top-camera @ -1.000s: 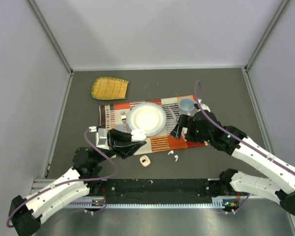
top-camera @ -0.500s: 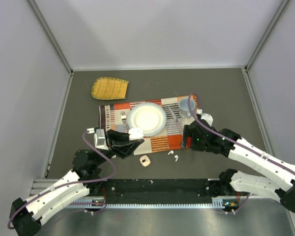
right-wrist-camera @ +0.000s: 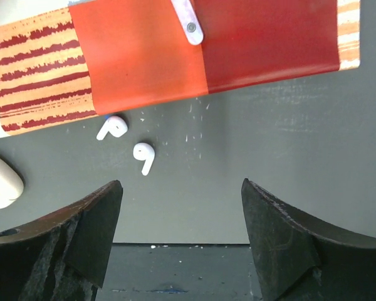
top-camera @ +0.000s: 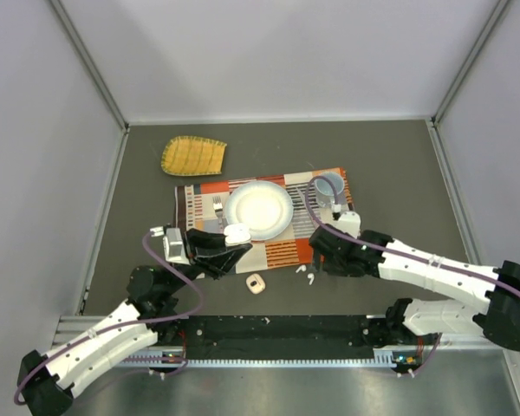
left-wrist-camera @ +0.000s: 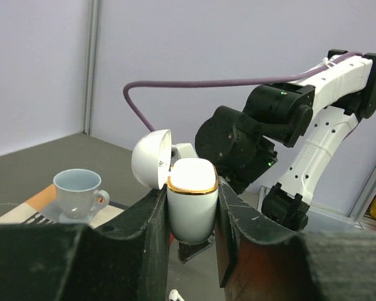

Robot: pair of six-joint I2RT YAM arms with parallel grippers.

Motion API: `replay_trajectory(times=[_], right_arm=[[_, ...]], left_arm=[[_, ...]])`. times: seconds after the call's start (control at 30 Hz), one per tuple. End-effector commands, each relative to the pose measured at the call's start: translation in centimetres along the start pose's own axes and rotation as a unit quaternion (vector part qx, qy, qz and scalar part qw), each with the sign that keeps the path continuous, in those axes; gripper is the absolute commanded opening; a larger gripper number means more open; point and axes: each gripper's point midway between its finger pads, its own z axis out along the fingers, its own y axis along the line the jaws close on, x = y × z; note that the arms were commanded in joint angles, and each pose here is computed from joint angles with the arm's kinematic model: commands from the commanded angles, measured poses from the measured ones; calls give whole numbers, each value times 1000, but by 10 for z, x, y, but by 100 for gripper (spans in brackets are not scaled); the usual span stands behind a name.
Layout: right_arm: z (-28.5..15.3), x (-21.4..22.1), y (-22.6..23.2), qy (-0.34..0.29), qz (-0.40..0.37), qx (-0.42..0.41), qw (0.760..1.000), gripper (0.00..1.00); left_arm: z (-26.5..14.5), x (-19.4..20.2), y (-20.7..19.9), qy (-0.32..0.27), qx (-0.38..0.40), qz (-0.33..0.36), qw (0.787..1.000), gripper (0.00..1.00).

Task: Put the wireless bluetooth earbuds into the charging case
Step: Pick up the right earbud from the center of the board.

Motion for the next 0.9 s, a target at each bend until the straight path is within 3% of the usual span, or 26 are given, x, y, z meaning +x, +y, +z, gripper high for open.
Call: replay_trajectory(times=[0.0, 0.2, 0.87], right_arm=[[-1, -1, 10, -18, 29, 8, 999, 73], [5, 4, 15, -12, 36, 15, 999, 61], [36, 33, 49, 48, -11, -17, 999, 51]], left_arm=[[-2, -10, -3, -27, 4, 5, 1000, 0], [-6, -9, 0, -30, -4, 2, 1000, 0], [-6, -6, -3, -13, 9, 36, 999, 0]])
